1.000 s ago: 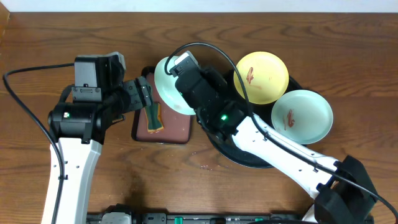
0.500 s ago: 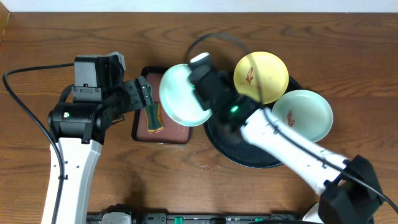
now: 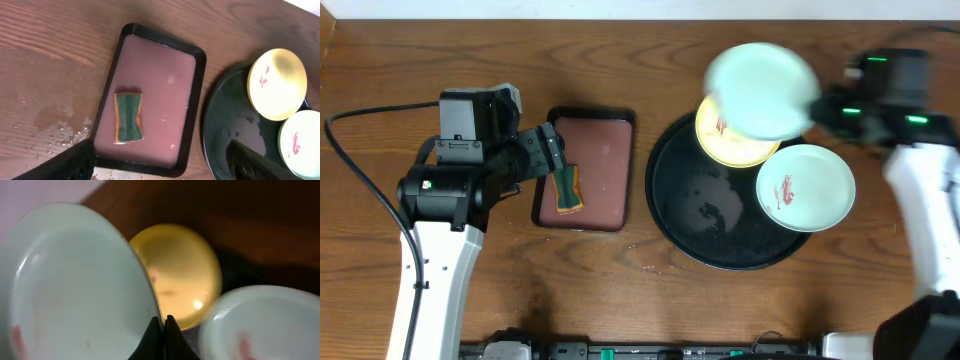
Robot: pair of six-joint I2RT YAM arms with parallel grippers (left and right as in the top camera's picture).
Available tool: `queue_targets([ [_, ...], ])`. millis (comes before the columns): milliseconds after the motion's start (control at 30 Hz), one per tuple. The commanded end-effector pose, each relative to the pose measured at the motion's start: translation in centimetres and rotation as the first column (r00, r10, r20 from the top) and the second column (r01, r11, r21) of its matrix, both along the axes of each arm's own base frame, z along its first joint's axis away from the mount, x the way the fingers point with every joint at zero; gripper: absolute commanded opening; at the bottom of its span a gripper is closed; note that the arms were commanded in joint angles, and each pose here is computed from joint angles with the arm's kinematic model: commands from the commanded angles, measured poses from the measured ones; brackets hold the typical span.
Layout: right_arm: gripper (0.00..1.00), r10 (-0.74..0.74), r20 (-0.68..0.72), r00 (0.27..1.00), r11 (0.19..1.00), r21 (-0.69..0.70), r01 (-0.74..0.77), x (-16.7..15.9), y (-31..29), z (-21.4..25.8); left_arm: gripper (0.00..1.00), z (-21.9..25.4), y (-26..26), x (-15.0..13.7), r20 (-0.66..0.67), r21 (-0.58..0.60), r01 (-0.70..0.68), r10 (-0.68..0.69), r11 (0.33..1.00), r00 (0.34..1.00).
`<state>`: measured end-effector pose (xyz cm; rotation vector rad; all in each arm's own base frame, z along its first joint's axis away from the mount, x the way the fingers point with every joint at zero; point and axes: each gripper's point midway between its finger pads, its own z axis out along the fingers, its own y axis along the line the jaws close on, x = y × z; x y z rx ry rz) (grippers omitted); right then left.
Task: Clean dirty plates on tray and stack at the side
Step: 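Carry the green plate right and set it on the table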
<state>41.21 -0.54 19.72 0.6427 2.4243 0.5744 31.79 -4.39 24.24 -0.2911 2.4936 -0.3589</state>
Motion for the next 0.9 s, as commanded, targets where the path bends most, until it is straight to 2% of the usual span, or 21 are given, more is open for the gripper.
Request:
queue_targets([
  [0, 0.01, -0.173, -0.041, 0.984, 0.979, 0.099, 0.176, -1.7, -6.4, 0.1, 0.84, 0.8, 0.0, 0.1, 0.020, -0.002, 0.012, -0.012, 1.000, 1.000],
  [100, 0.01, -0.395, -0.131, 0.909, 0.915, 0.032, 0.403, -5.3, -14.2, -2.2, 0.84, 0.8, 0.0, 0.1, 0.020, -0.002, 0.012, -0.012, 1.000, 1.000],
  [300, 0.01, -0.622, -0.201, 0.757, 0.781, -0.088, 0.618, -11.5, -23.3, -5.7, 0.84, 0.8, 0.0, 0.1, 0.020, -0.002, 0.012, -0.012, 1.000, 1.000],
  [400, 0.01, -0.653, -0.259, 0.712, 0.755, -0.152, 0.638, -13.8, -24.6, -8.3, 0.84, 0.8, 0.0, 0.1, 0.020, -0.002, 0.012, -0.012, 1.000, 1.000],
  [533, 0.01, -0.645, -0.356, 0.676, 0.755, -0.161, 0.636, -15.9, -23.4, -11.7, 0.84, 0.8, 0.0, 0.1, 0.020, -0.002, 0.012, -0.012, 1.000, 1.000],
  [767, 0.01, -0.701, -0.320, 0.637, 0.711, -0.246, 0.659, -17.0, -24.4, -14.7, 0.84, 0.8, 0.0, 0.1, 0.020, -0.002, 0.012, -0.012, 1.000, 1.000],
  [833, 0.01, -0.701, -0.300, 0.647, 0.713, -0.277, 0.644, -17.0, -25.0, -14.7, 0.84, 0.8, 0.0, 0.1, 0.020, -0.002, 0.012, -0.012, 1.000, 1.000],
  [867, 0.01, -0.683, -0.272, 0.678, 0.730, -0.291, 0.618, -16.6, -25.4, -14.5, 0.84, 0.8, 0.0, 0.1, 0.020, -0.002, 0.012, -0.012, 1.000, 1.000],
])
